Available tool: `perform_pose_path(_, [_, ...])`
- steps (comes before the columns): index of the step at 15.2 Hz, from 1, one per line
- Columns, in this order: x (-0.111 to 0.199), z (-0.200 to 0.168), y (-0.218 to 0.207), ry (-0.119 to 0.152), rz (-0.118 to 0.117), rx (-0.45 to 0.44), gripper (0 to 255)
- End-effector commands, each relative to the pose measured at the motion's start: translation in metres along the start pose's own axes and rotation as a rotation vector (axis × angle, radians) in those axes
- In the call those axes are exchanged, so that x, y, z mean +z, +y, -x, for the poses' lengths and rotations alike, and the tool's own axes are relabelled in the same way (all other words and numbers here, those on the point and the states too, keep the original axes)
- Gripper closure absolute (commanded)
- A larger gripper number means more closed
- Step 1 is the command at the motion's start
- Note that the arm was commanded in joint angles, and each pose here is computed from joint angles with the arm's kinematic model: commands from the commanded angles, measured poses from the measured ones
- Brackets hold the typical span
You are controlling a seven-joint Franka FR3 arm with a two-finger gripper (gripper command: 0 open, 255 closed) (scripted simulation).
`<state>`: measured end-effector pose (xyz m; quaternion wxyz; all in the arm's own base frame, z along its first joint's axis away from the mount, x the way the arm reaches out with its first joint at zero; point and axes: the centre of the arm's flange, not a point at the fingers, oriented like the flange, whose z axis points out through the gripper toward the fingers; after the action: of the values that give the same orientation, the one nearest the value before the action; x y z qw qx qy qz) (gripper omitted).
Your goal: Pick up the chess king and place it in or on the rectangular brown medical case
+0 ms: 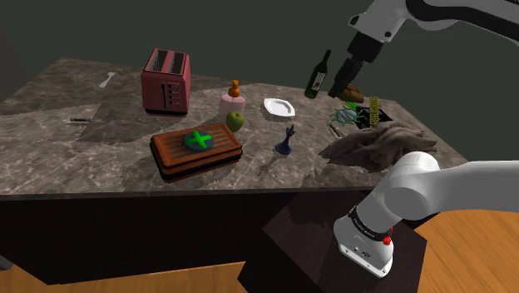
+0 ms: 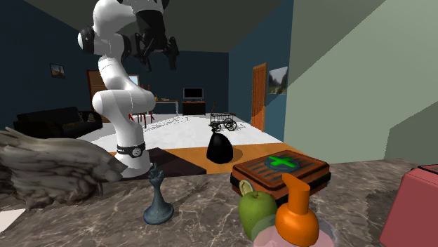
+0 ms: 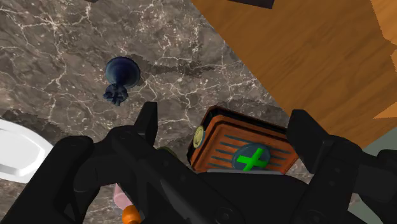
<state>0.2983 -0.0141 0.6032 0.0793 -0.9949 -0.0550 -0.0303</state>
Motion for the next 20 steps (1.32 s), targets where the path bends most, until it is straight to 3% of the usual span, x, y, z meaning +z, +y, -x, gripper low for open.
perform_pose_path(1, [0.0,0.0,0.0,0.0,0.0,0.0,0])
perform_pose_path(20, [0.194,-0.101,0.108,-0.04,0.143,-0.05,0])
